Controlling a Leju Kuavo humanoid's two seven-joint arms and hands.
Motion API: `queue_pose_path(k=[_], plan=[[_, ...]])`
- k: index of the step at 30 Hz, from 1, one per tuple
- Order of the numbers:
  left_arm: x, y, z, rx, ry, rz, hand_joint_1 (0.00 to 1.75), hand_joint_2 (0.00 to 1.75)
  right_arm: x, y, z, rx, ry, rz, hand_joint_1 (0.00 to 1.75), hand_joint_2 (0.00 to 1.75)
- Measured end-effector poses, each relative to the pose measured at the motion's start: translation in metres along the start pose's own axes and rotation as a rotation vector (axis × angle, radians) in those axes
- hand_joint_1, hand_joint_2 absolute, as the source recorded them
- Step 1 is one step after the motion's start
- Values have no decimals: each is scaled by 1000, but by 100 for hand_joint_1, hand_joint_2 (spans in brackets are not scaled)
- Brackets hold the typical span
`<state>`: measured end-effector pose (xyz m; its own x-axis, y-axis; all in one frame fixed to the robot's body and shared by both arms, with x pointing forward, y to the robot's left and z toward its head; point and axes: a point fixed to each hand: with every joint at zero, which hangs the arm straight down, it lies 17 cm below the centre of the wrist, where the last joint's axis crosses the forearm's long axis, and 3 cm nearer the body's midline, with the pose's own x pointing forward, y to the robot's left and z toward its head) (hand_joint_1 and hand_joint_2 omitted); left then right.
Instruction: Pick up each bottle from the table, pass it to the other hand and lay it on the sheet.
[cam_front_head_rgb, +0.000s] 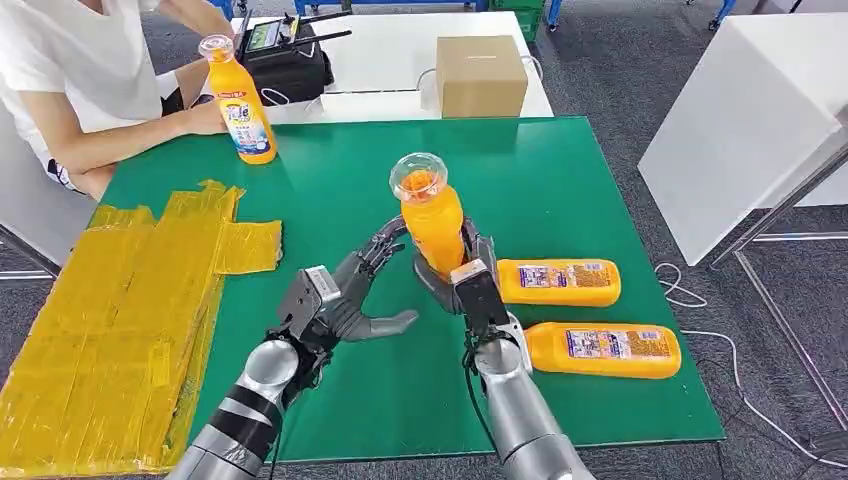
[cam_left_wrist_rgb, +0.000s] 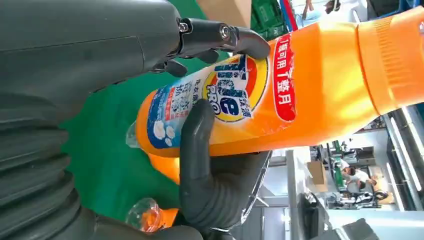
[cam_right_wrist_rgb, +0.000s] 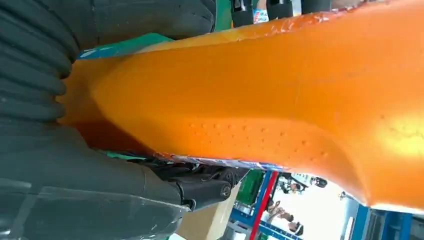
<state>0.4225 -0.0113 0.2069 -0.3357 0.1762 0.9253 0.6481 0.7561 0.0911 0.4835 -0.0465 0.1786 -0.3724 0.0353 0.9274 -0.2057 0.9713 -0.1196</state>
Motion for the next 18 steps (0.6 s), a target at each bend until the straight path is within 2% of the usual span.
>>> queue_pose_path(k=[4, 10, 14, 18], plan=[[-1, 4, 0, 17, 3, 33, 0, 175, -7, 12, 1, 15, 26, 24, 175, 175], [-3, 17, 1, 64, 6, 73, 0, 175, -14, 49, 6, 86, 70, 33, 175, 175], [-4, 40, 0, 118, 4, 100, 0, 175, -19, 109, 29, 221, 103, 57, 175, 175], [-10, 56, 6, 169, 11, 137, 0, 175, -24, 138, 44, 296, 125, 71, 175, 175]])
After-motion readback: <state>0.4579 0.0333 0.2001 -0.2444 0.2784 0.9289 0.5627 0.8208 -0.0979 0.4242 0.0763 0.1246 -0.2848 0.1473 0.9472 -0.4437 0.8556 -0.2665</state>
